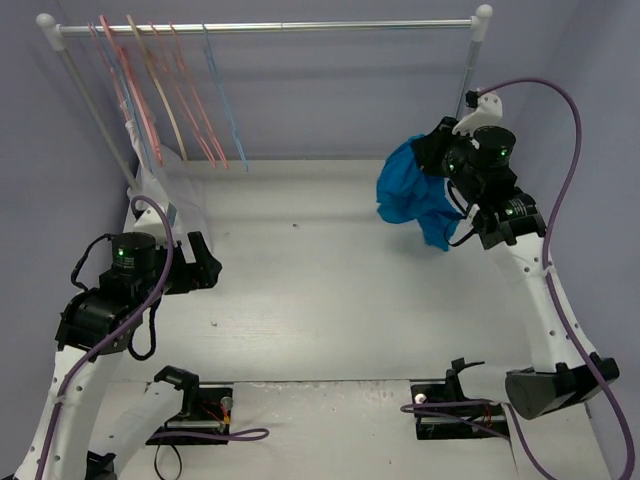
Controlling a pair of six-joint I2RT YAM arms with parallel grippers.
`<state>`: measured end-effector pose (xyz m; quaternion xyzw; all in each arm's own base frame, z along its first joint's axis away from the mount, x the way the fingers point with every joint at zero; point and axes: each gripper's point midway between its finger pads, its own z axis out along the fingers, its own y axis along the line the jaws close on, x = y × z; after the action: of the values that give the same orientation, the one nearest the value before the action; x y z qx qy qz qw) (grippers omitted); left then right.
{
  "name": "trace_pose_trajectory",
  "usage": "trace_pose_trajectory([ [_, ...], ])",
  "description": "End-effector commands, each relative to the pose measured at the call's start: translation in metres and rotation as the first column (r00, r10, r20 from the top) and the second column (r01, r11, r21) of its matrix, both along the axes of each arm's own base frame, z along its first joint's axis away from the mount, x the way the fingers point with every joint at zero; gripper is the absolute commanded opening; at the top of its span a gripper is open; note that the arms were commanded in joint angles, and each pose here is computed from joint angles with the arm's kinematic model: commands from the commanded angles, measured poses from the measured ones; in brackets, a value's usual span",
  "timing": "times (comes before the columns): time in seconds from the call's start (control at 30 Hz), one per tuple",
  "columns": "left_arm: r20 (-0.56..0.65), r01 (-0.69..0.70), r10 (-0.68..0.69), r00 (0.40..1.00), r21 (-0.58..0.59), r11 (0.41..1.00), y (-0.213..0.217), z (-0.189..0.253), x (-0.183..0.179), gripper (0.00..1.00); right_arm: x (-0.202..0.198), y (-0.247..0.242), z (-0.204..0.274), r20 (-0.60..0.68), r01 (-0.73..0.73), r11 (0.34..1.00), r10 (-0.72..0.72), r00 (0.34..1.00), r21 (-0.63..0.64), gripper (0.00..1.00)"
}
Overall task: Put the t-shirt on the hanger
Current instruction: Pick up the T-shirt at the corner of the board, then place the T-shirt at the center of the board.
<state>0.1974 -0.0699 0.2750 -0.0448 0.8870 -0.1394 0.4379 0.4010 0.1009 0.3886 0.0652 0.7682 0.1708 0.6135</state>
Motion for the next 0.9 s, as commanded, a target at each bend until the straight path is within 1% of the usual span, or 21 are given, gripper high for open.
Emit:
trace_pose_trajectory([
  [0.0, 0.083, 0.02, -0.019, 0.996, -0.011, 1.0, -0.005, 0.028, 0.01, 0.82, -0.042, 0.06, 0.048, 0.113, -0.325, 0.946, 0.324, 0.939, -0.007, 0.0],
  [0.07, 0.079, 0.028, -0.027, 0.997, -0.01, 1.0, -0.007, 0.028, 0.011, 0.82, -0.058, 0.071, 0.057, 0.14, -0.396, 0.918, 0.393, 0.909, -0.006, 0.01],
  [0.1, 0.079, 0.028, -0.028, 0.997, -0.01, 1.0, -0.007, 0.028, 0.012, 0.82, -0.069, 0.081, 0.055, 0.139, -0.47, 0.882, 0.467, 0.873, -0.013, 0.0],
  [0.13, 0.077, 0.035, -0.034, 0.996, -0.01, 0.999, -0.009, 0.028, 0.012, 0.82, -0.076, 0.085, 0.052, 0.134, -0.502, 0.865, 0.499, 0.856, -0.017, 0.01],
  [0.17, 0.075, 0.037, -0.036, 0.997, -0.013, 0.999, -0.009, 0.027, 0.012, 0.82, -0.082, 0.087, 0.04, 0.11, -0.523, 0.852, 0.521, 0.846, -0.01, 0.24],
  [0.2, 0.068, 0.038, -0.037, 0.997, -0.014, 0.999, -0.01, 0.024, 0.012, 0.82, -0.084, 0.083, 0.025, 0.065, -0.51, 0.86, 0.509, 0.858, -0.013, 0.38],
  [0.23, 0.063, 0.04, -0.039, 0.997, -0.015, 0.999, -0.01, 0.023, 0.011, 0.82, -0.083, 0.077, 0.013, 0.03, -0.479, 0.878, 0.479, 0.877, -0.011, 0.41],
  [0.3, 0.044, 0.05, -0.049, 0.998, -0.028, 0.998, -0.014, 0.015, 0.011, 0.82, -0.084, 0.055, -0.032, -0.11, -0.364, 0.931, 0.36, 0.926, -0.017, 0.54],
  [0.33, 0.04, 0.058, -0.057, 0.998, -0.038, 0.998, -0.016, 0.014, 0.011, 0.82, -0.076, 0.029, -0.05, -0.164, -0.206, 0.977, 0.195, 0.967, -0.048, 0.56],
  [0.4, 0.008, 0.074, -0.073, 0.997, -0.066, 0.995, -0.024, 0.001, 0.011, 0.81, -0.082, 0.003, -0.094, -0.295, -0.088, 0.991, 0.054, 0.954, -0.105, 0.57],
  [0.43, -0.011, 0.078, -0.08, 0.997, -0.078, 0.994, -0.027, -0.004, 0.013, 0.81, -0.082, -0.007, -0.106, -0.323, -0.043, 0.989, -0.005, 0.946, -0.141, 0.57],
  [0.47, -0.021, 0.078, -0.08, 0.997, -0.096, 0.992, -0.03, -0.008, 0.014, 0.79, -0.085, -0.009, -0.124, -0.369, -0.044, 0.987, -0.016, 0.929, -0.154, 0.56],
  [0.5, -0.038, 0.097, -0.102, 0.994, -0.114, 0.989, -0.036, -0.012, 0.014, 0.78, -0.088, -0.008, -0.134, -0.397, -0.053, 0.987, -0.013, 0.918, -0.155, 0.54],
  [0.6, -0.088, 0.102, -0.114, 0.99, -0.137, 0.985, -0.043, -0.029, 0.018, 0.74, -0.097, 0.006, -0.161, -0.455, -0.119, 0.988, 0.06, 0.889, -0.103, 0.5],
  [0.63, -0.105, 0.107, -0.123, 0.987, -0.148, 0.983, -0.047, -0.038, 0.021, 0.71, -0.1, 0.011, -0.167, -0.467, -0.133, 0.989, 0.086, 0.88, -0.069, 0.49],
  [0.67, -0.115, 0.105, -0.125, 0.985, -0.165, 0.981, -0.05, -0.041, 0.023, 0.7, -0.1, 0.015, -0.172, -0.471, -0.138, 0.989, 0.098, 0.876, -0.052, 0.49],
  [0.77, -0.148, 0.122, -0.156, 0.977, -0.215, 0.969, -0.066, -0.055, 0.031, 0.64, -0.107, 0.019, -0.207, -0.553, -0.128, 0.992, 0.096, 0.828, -0.019, 0.5],
  [0.8, -0.153, 0.15, -0.186, 0.971, -0.218, 0.964, -0.076, -0.058, 0.03, 0.63, -0.109, 0.021, -0.214, -0.57, -0.128, 0.992, 0.097, 0.816, -0.014, 0.5],
  [0.83, -0.156, 0.152, -0.185, 0.97, -0.202, 0.968, -0.081, -0.064, 0.037, 0.63, -0.114, 0.022, -0.232, -0.609, -0.13, 0.991, 0.092, 0.787, -0.017, 0.51],
  [0.87, -0.159, 0.162, -0.192, 0.968, -0.184, 0.969, -0.087, -0.068, 0.038, 0.63, -0.114, 0.026, -0.238, -0.619, -0.128, 0.992, 0.1, 0.779, -0.001, 0.52],
])
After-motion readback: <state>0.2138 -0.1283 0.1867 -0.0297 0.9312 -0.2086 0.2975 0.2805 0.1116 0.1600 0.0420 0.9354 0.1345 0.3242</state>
